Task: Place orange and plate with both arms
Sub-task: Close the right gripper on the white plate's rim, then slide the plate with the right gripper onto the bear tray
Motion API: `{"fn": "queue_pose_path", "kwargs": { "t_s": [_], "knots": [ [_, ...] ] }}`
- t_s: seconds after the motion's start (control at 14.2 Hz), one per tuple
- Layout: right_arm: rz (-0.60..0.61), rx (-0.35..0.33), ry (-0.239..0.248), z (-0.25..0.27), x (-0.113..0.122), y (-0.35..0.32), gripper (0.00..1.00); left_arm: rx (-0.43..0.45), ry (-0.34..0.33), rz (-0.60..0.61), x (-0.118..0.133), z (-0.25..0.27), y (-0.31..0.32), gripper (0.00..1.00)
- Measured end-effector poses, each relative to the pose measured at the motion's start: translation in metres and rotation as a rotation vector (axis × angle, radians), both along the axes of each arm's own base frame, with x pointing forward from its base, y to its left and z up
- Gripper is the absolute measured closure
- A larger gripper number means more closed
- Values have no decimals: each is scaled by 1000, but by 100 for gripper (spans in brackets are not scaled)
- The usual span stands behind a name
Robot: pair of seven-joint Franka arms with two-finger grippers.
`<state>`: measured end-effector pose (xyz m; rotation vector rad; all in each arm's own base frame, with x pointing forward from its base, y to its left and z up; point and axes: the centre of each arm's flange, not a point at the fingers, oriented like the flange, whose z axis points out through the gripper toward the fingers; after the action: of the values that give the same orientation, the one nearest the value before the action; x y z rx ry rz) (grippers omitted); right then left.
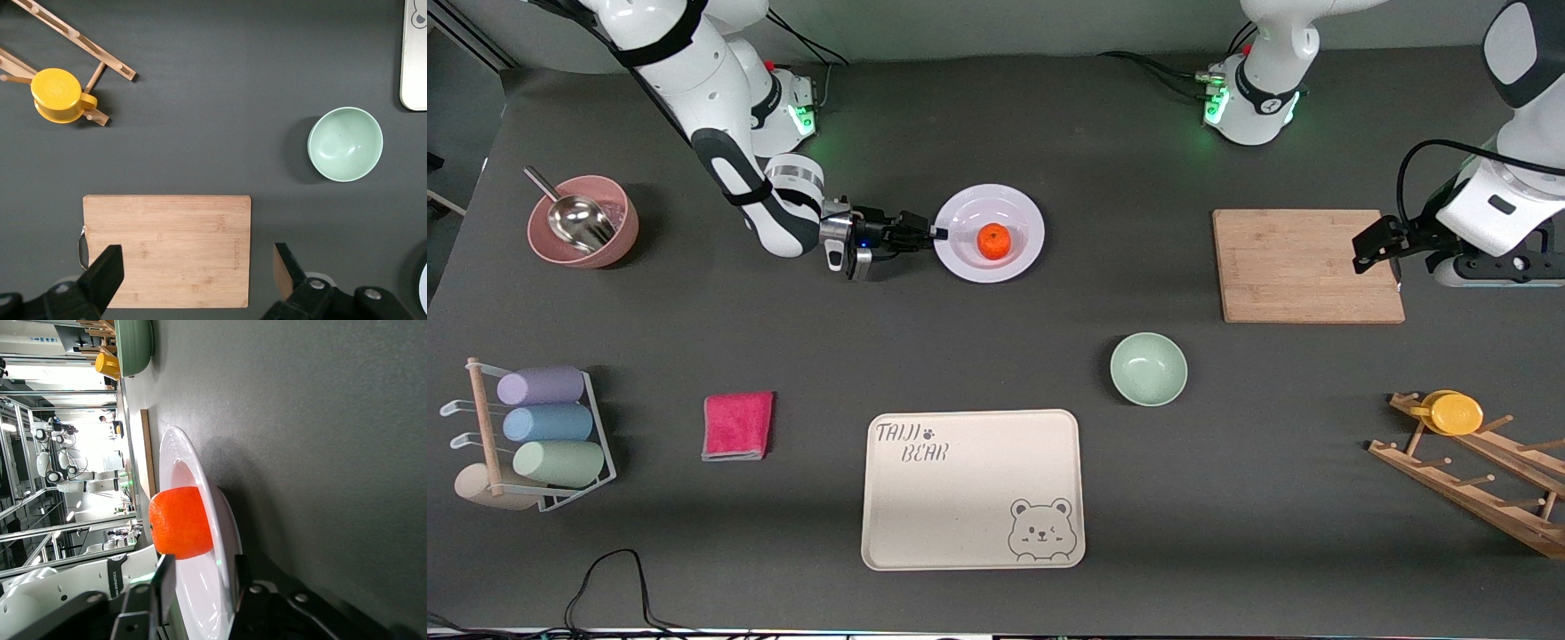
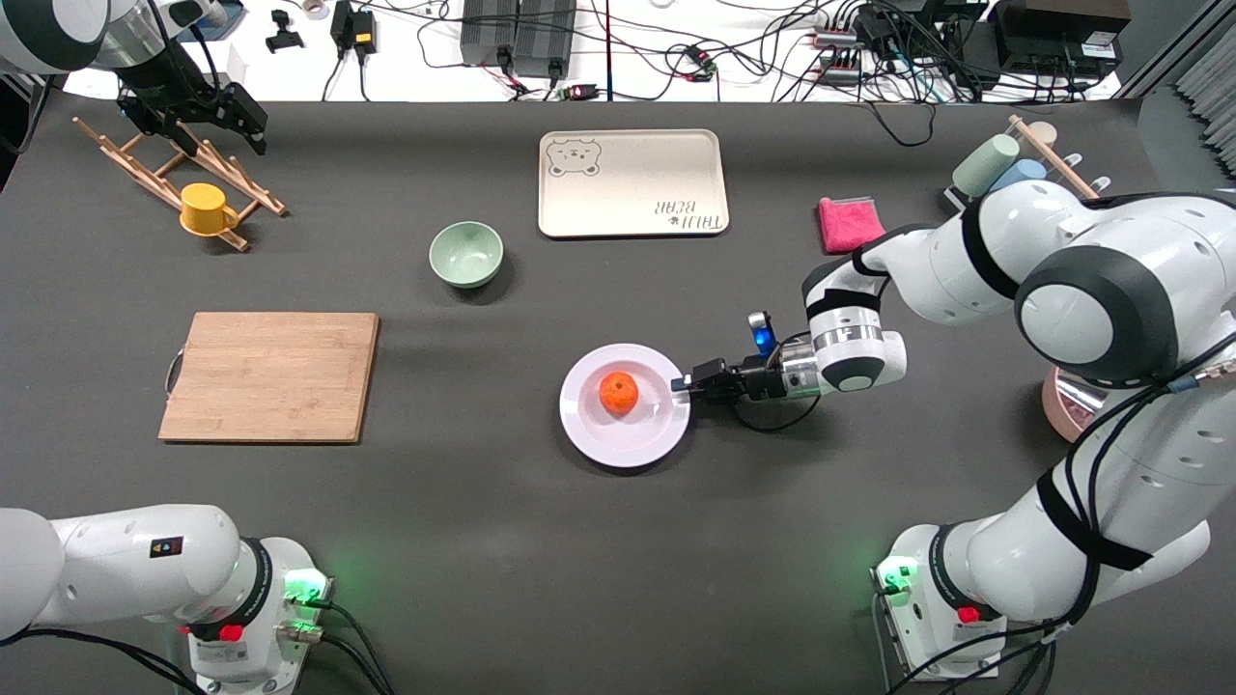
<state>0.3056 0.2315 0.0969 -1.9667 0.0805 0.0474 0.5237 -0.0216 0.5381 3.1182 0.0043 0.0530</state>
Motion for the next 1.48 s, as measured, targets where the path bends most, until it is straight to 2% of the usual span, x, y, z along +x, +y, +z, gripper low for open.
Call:
{"fn": "queue_pose_path", "kwargs": {
  "t_s": [0.07,0.28,0.49,0.78,0.99,1.27,1.48],
  "knots": [
    [4,-1,-8,-1,0,0,59,0,0,0,0,0,0,0],
    [13,-4,-20,-4,-3,-1,91,0,1,0,0,0,0,0],
    [15,12,-26,-3,-2,2,96,0,1,0,0,0,0,0],
    [2,20,-35,-1,5,0,96,0,0,-1,0,0,0,0],
    [-40,37,-74,16,30,-6,96,0,0,-2,0,0,-1,0],
    [-60,68,-98,67,62,-11,96,0,-1,-2,0,0,-1,0],
    [-45,139,-100,117,81,-18,96,0,-2,-3,0,0,-1,0]
  ]
}}
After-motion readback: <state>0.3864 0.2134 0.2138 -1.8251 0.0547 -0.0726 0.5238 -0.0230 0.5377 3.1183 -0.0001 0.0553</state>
